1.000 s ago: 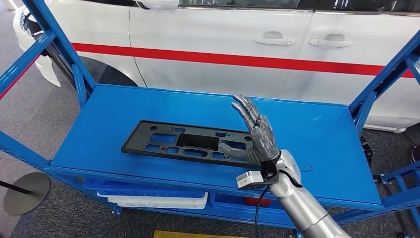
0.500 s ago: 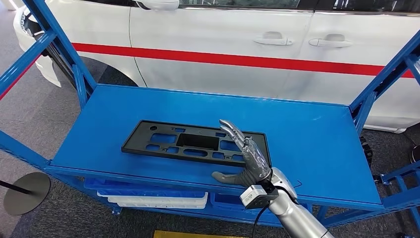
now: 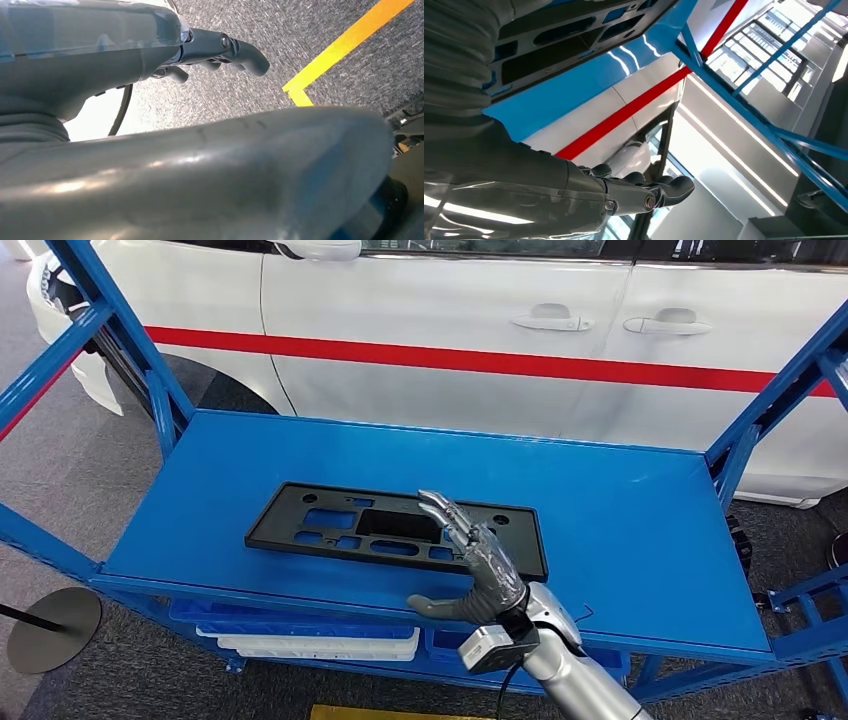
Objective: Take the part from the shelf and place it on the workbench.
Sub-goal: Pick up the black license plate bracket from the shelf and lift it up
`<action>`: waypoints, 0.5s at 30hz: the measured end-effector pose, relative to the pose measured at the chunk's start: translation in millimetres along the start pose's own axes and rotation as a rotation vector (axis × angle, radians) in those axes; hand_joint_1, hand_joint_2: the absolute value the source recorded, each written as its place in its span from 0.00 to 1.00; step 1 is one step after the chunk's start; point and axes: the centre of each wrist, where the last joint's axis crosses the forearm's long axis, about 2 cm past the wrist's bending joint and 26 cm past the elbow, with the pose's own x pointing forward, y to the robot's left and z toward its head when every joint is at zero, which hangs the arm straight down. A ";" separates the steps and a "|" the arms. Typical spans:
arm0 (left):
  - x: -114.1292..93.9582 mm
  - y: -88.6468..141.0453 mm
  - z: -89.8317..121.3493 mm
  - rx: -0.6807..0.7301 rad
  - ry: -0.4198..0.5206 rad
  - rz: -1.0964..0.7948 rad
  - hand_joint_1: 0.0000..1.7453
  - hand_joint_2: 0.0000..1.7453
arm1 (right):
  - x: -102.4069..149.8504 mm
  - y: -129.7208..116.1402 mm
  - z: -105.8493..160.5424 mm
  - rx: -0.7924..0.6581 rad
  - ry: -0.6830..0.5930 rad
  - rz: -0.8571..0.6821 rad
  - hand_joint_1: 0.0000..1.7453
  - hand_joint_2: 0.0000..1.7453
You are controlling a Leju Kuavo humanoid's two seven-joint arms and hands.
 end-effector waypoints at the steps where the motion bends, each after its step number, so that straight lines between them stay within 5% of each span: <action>1: 0.3 0.2 0.0 0.000 0.001 0.001 0.00 0.00 | 1.4 3.8 -4.5 0.006 -0.010 0.034 0.00 1.00; 8: 2.6 1.8 0.4 0.006 0.002 -0.011 0.00 0.00 | 6.5 32.8 -51.6 0.073 0.020 0.319 0.00 1.00; 15: 4.0 2.9 0.7 0.008 0.004 -0.012 0.00 0.00 | 9.8 56.1 -79.8 0.164 0.032 0.319 0.00 1.00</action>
